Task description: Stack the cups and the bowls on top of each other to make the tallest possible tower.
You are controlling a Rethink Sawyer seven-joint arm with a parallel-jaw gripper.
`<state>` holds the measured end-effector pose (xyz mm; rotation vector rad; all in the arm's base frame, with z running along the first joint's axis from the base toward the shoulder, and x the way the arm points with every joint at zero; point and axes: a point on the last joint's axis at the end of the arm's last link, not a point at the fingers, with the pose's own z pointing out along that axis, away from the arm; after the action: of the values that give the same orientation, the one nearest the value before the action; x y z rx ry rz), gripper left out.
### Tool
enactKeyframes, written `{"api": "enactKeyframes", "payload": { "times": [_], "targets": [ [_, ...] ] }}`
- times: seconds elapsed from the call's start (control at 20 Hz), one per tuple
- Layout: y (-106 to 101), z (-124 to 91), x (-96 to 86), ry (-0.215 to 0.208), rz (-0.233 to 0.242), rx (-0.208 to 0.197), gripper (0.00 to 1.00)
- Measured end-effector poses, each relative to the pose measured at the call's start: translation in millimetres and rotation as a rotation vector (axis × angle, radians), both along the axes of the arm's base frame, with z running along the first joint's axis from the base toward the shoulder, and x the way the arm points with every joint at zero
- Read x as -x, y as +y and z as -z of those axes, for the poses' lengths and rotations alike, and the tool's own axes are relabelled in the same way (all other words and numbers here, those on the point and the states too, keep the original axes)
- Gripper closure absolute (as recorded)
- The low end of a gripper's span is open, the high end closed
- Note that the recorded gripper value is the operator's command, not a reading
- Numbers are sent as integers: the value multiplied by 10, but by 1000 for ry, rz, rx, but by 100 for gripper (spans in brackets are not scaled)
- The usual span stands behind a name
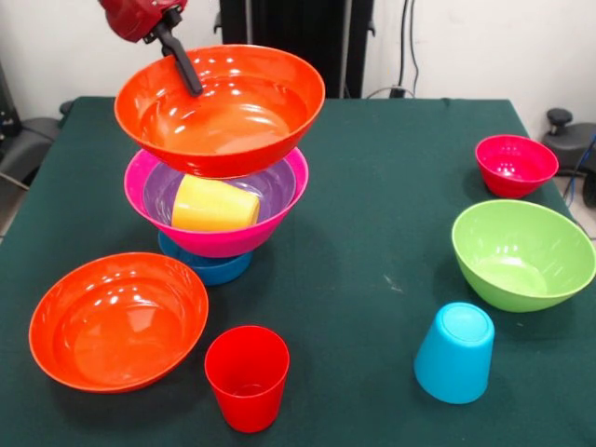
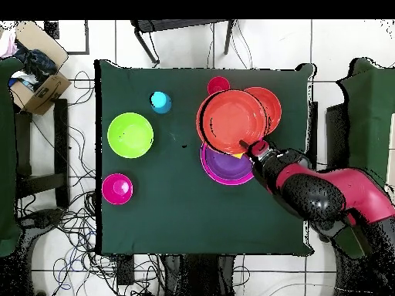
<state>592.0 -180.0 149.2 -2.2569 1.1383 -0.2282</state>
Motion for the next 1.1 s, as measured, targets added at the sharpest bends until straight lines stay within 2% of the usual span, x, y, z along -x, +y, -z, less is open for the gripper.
{"api": "enactKeyframes", "payload": {
  "times": [0.8,1.1],
  "targets": [
    [45,218,124,-24,-52,59,100],
    [25,240,161,-23,-51,58,100]
  ]
}}
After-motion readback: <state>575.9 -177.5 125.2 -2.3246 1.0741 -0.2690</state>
